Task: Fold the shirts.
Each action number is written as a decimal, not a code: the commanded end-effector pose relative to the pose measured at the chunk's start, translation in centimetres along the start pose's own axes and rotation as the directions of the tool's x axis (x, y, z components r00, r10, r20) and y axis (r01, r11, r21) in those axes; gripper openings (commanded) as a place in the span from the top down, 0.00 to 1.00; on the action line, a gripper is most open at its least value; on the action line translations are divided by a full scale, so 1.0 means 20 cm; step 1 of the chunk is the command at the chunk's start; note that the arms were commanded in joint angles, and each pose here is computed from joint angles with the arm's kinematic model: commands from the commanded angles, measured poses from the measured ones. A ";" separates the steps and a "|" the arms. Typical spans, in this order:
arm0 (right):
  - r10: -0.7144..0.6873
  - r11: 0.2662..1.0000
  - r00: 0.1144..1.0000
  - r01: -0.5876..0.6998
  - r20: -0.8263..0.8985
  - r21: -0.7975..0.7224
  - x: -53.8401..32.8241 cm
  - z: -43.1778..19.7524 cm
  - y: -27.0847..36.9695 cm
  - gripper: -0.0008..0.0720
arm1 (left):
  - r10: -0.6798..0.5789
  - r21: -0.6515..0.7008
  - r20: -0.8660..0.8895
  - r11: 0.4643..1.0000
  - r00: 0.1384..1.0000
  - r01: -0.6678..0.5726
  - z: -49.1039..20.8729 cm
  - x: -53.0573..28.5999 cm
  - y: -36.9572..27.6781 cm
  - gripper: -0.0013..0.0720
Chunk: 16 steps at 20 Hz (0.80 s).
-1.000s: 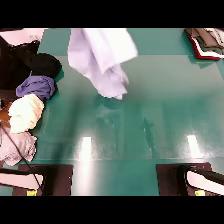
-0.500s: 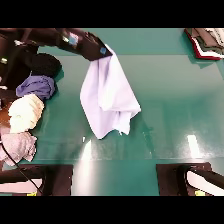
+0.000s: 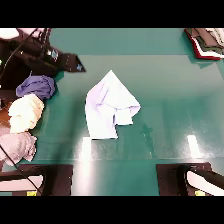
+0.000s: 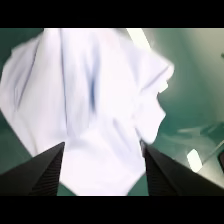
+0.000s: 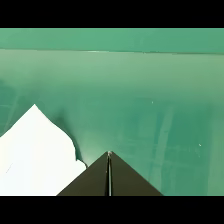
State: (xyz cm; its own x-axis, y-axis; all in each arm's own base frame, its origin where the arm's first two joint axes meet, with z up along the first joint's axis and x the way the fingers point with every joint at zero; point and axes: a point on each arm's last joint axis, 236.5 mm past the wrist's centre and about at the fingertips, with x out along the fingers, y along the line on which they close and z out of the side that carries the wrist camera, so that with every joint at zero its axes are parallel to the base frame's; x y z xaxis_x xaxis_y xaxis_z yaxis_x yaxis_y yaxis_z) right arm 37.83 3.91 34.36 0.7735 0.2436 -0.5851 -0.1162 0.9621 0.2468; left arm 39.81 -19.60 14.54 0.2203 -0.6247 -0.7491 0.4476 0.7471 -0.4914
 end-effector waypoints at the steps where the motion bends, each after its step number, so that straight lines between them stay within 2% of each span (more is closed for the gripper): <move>1: 0.001 1.000 1.000 -0.001 -0.007 0.000 0.00 -0.01 0.00 0.96 | -0.002 -0.162 -0.122 0.987 0.992 -0.018 -0.39 0.15 0.16 0.22; 5: 0.001 1.000 1.000 -0.001 -0.006 0.000 0.00 -0.01 0.00 0.96 | -0.042 -0.345 -0.180 0.938 0.983 -0.023 -0.88 0.41 0.24 0.22; 8: 0.001 1.000 1.000 -0.001 -0.007 0.000 0.00 -0.01 0.00 0.96 | -0.101 -0.356 -0.218 0.934 0.971 0.017 -1.09 0.57 0.18 0.22; 12: 0.001 1.000 1.000 -0.001 -0.010 0.000 0.00 -0.01 0.00 0.96 | -0.073 -0.288 -0.213 0.958 0.974 0.009 -1.14 0.70 0.11 0.22; 15: 0.001 1.000 1.000 -0.001 -0.020 0.000 0.00 -0.02 0.00 0.96 | -0.049 -0.320 -0.202 0.947 0.978 -0.018 -1.13 0.76 0.12 0.22; 16: 0.001 1.000 1.000 -0.001 -0.024 0.000 0.00 -0.03 0.00 0.96 | -0.047 -0.338 -0.201 0.941 0.979 -0.024 -1.13 0.76 0.12 0.32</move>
State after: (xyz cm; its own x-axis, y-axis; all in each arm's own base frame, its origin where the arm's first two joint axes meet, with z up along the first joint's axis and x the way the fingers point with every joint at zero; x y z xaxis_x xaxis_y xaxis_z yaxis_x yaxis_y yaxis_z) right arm 37.64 3.94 34.10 0.7649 0.2451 -0.5957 -0.1163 0.9621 0.2465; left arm 24.45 -21.70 -7.13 -0.0051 -0.6137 -0.7895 0.1563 0.7794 -0.6068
